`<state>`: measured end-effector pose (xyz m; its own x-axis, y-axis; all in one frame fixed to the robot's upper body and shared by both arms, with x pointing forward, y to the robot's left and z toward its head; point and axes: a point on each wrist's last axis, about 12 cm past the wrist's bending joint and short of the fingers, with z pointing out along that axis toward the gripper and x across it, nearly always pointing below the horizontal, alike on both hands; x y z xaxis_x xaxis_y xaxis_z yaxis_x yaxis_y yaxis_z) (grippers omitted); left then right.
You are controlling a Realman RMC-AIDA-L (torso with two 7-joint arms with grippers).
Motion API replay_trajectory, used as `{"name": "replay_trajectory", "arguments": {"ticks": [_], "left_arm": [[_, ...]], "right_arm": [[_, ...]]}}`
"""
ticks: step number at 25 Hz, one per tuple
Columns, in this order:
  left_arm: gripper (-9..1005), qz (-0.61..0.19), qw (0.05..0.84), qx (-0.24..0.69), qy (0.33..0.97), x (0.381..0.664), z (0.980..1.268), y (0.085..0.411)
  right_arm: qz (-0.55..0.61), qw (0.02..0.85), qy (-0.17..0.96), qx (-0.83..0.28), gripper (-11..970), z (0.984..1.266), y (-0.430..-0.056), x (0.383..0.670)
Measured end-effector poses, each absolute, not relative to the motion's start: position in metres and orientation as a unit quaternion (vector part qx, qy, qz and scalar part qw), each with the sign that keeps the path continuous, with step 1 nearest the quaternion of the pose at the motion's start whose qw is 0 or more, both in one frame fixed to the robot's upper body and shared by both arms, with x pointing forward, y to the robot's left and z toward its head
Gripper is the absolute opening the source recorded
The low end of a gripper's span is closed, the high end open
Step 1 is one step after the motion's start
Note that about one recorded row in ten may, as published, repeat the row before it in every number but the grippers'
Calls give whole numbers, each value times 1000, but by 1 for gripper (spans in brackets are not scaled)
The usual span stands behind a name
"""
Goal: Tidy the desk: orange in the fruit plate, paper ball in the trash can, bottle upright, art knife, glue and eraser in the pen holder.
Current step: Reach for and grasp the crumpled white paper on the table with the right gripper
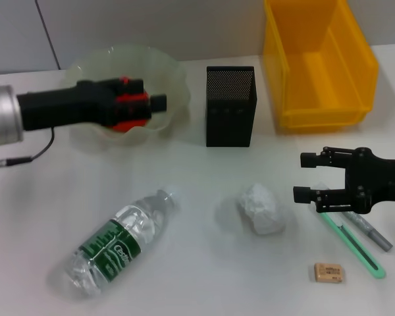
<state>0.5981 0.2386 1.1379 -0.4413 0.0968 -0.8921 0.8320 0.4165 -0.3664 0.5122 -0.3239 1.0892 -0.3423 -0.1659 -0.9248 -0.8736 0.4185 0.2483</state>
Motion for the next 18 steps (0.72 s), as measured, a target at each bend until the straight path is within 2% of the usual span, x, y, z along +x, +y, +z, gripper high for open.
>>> {"name": "replay_trajectory", "arguments": {"ticks": [11, 18], "left_arm": [[800, -464, 373, 382, 707, 571, 1128, 242], [804, -449, 352, 453, 685, 553, 1108, 228]], "right_arm": [[399, 440, 716, -367, 737, 1094, -324, 518], [401, 435, 718, -367, 732, 1095, -324, 518]]}}
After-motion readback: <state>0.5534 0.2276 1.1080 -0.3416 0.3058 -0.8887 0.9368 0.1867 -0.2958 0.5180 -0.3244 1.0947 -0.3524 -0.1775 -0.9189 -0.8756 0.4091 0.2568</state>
